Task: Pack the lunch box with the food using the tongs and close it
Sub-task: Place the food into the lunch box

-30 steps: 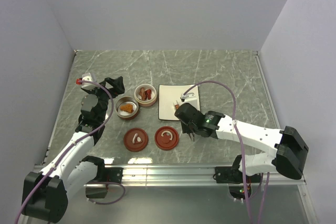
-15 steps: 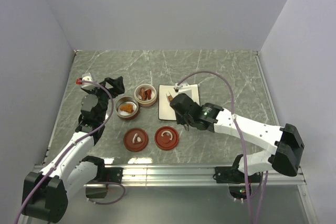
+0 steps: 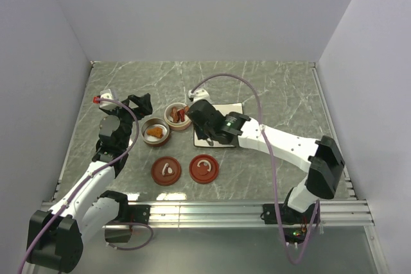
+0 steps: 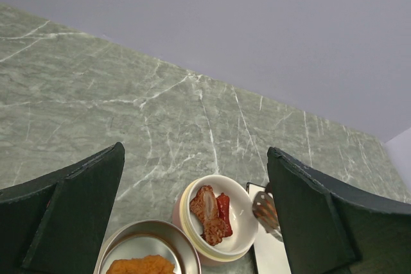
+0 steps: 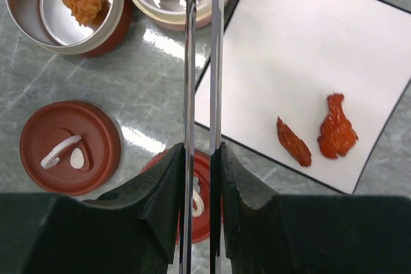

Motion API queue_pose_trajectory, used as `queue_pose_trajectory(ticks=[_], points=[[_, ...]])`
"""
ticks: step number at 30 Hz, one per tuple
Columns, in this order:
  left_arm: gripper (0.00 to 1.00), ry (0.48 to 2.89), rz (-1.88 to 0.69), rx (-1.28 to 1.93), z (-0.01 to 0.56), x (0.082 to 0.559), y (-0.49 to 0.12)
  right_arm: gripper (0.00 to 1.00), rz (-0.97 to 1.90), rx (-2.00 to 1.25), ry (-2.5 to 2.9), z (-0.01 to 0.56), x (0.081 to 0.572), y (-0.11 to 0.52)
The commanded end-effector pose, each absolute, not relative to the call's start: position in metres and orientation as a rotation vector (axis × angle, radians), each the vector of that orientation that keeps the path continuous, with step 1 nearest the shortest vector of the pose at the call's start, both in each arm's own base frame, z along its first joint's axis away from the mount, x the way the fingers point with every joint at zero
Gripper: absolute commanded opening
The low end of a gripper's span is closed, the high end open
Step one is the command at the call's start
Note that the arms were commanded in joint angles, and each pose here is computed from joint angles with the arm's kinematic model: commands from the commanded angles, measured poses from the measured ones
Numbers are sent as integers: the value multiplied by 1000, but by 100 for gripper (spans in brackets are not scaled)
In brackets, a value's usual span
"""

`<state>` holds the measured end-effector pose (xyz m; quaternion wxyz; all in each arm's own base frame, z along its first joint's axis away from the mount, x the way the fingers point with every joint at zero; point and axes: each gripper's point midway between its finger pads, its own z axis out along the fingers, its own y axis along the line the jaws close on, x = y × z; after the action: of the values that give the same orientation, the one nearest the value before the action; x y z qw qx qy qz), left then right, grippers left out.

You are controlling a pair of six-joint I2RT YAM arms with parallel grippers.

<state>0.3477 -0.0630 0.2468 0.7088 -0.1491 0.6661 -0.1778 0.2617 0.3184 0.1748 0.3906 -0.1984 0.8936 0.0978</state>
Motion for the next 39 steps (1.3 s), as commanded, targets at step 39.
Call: queue_pose_trajectory(ticks=[39], points=[[99, 1439, -405, -333, 257, 352, -63, 55, 223, -423, 2202, 198, 278, 306]])
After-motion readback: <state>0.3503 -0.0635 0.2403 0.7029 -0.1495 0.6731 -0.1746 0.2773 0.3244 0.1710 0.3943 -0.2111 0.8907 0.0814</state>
